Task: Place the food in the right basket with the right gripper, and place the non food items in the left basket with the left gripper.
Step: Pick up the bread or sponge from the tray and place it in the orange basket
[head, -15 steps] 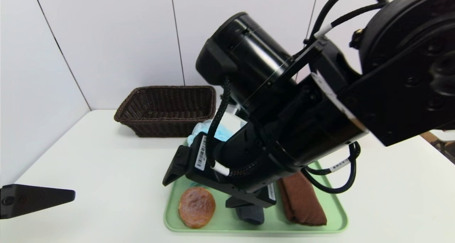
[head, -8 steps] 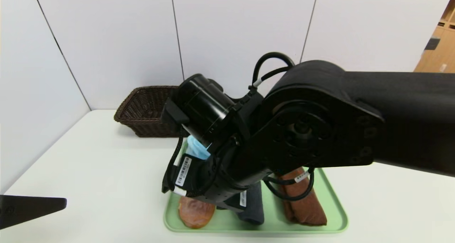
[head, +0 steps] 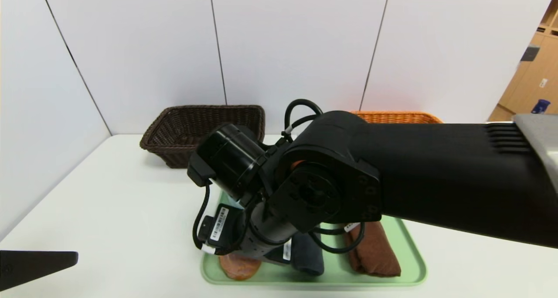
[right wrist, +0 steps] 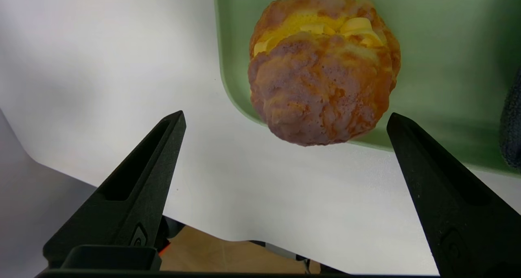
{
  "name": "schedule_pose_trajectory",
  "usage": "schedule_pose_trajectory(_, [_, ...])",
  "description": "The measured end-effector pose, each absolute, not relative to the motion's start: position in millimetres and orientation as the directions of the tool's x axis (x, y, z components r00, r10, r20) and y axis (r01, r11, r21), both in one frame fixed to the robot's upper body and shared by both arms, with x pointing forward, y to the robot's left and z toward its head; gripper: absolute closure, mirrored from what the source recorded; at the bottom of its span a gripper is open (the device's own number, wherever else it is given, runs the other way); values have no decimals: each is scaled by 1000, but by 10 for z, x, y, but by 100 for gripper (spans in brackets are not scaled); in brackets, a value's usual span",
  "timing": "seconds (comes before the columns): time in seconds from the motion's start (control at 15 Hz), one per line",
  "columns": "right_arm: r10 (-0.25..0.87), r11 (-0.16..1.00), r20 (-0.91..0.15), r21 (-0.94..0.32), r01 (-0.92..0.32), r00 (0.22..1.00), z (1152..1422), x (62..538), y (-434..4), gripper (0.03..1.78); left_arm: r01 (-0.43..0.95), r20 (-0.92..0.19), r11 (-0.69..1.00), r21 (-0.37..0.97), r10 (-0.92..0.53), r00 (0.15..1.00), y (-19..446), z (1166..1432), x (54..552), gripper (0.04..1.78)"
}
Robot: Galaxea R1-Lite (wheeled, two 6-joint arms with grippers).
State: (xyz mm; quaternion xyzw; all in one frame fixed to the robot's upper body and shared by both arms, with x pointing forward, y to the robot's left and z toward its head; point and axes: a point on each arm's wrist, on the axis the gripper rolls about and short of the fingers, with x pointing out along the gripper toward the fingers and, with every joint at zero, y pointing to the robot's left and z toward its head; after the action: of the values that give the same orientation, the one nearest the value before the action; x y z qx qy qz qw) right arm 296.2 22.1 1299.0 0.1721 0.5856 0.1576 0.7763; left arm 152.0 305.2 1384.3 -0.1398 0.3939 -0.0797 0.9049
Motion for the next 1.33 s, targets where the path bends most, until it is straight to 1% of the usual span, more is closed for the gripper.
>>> schedule_pose_trajectory(0.2, [436, 896, -860, 441, -44, 263, 12940, 2974, 242, 10, 34, -688, 948, -317, -255, 679, 3055, 13845, 1515, 13])
schedule_pose_trajectory(0.4, [412, 907, -865, 419, -41, 287, 12888, 2993, 261, 10, 35, -689, 948, -317, -255, 678, 3058, 13835, 1508, 13])
schedule_pose_trajectory(0.87, [382, 921, -878, 387, -43, 290, 12775, 3024, 297, 10, 34, -692, 948, -316, -255, 676, 3060, 13821, 1505, 13])
schedule_pose_trajectory(1.0, [367, 927, -879, 371, -45, 306, 12751, 3033, 304, 10, 34, -692, 948, -316, -255, 675, 3060, 13821, 1505, 13])
schedule_pose_trajectory(1.2, [361, 930, -881, 364, -51, 304, 12726, 3040, 311, 57, 36, -690, 948, -316, -256, 677, 3062, 13822, 1499, 13])
schedule_pose_trajectory(1.33, [363, 929, -882, 366, -51, 301, 12724, 3041, 311, 80, 37, -688, 948, -317, -257, 679, 3068, 13823, 1489, 13])
